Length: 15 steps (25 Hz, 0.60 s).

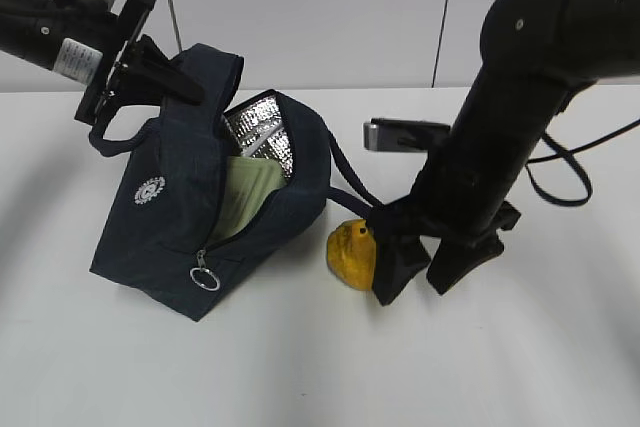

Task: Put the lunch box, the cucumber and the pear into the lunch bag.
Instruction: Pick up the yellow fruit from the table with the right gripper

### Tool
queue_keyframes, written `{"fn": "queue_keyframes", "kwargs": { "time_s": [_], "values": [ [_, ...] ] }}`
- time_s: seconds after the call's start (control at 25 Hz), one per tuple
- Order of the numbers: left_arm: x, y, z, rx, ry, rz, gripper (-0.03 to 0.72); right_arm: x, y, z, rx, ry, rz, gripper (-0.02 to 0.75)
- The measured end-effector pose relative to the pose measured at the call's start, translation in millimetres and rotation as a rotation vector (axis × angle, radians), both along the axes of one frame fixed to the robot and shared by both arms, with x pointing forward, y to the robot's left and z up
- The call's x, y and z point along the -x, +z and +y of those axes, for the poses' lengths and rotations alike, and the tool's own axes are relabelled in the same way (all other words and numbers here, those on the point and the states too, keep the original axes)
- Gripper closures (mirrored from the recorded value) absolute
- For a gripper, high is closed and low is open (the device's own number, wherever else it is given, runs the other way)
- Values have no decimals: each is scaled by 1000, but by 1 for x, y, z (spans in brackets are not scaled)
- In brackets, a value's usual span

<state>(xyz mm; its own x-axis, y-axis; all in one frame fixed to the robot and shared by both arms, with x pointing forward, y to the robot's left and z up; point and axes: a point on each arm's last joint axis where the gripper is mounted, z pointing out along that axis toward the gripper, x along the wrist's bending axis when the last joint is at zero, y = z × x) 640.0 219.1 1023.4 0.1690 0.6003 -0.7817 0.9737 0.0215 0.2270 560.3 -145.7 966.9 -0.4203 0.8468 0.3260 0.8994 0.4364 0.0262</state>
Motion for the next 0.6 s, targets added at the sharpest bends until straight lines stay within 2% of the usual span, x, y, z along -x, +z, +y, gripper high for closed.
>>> {"fn": "queue_keyframes", "kwargs": {
  "time_s": [0.2,0.36,0.6],
  "values": [
    [0,0,0,-1,0,0,686,23,-28,15,-44,81,-13,205],
    [0,0,0,-1,0,0,686,33,-40,16,-43,86,-57,205],
    [0,-1,0,-10,-4,0,686,38,-32,5,-68,-1,-319,205]
  ]
}}
